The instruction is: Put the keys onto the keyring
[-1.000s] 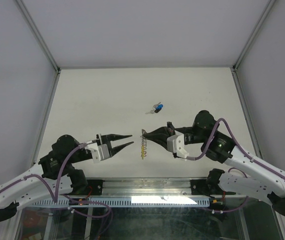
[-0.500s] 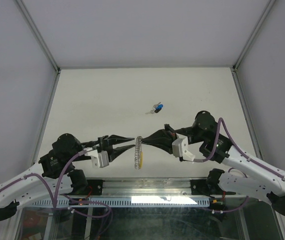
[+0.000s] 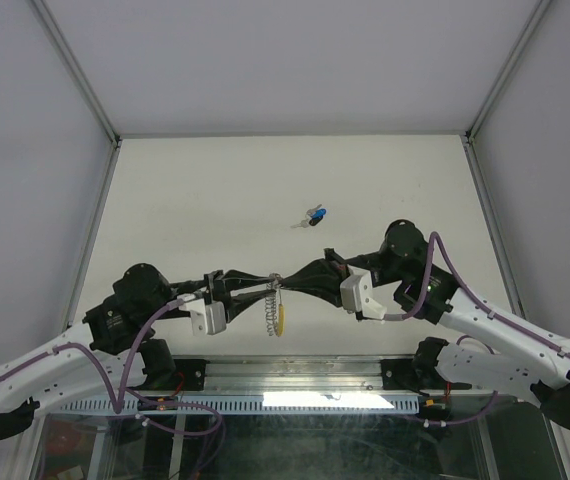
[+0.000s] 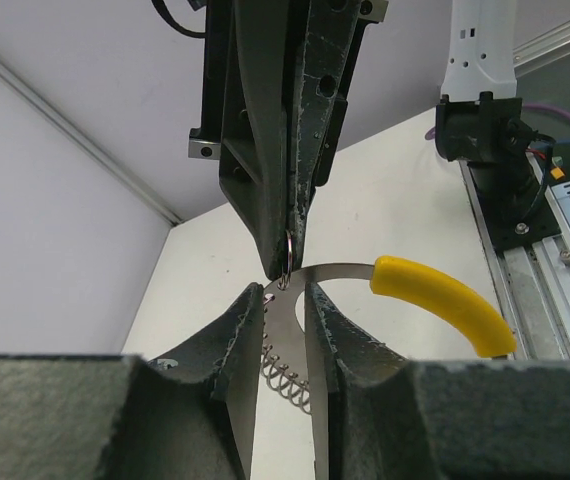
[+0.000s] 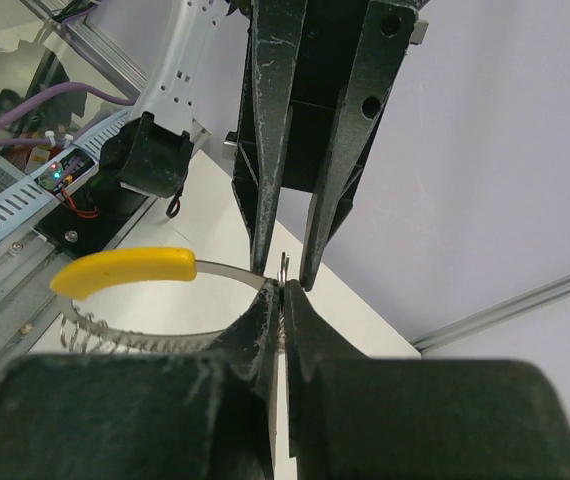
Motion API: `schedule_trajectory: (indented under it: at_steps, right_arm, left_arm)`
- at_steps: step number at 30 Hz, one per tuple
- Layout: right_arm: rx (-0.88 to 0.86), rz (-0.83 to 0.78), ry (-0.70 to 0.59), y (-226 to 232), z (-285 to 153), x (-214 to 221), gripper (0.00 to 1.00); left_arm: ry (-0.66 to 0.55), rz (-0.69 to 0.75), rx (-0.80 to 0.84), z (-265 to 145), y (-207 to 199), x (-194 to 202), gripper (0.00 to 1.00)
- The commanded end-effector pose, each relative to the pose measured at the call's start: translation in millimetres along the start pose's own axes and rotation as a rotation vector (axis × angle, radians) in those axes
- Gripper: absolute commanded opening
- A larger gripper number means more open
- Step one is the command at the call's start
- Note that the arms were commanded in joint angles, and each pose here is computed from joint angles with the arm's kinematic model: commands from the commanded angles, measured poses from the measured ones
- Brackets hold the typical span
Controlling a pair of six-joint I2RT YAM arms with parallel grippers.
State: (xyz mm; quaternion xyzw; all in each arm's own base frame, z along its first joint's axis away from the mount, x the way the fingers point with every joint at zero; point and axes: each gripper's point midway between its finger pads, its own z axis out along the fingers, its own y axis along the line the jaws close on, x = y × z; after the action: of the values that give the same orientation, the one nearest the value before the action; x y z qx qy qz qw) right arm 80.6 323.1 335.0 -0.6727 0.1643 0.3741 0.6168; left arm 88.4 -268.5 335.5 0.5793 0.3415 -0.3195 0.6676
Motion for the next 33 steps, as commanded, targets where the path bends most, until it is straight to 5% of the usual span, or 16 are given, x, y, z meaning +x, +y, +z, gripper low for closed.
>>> schedule_trajectory:
  at_steps: [1,12,23,33]
  right_arm:
    - [0.025,-0.068,-0.059,-17,0,-24,0.00]
    - [0.044,-0.058,-0.024,-17,-3,-18,0.00]
    - [0.098,0.046,0.250,8,-51,1,0.00]
    - [0.159,0.104,0.401,24,-94,-9,0.00]
  left_arm:
    - [-0.079,0.051,-0.021,1,13,-28,0.21]
    - [-0.067,0.048,-0.041,2,17,-25,0.18]
    - [0.097,-0.082,-0.184,-8,26,21,0.27]
    - [0.303,-0.432,-0.687,10,80,110,0.41]
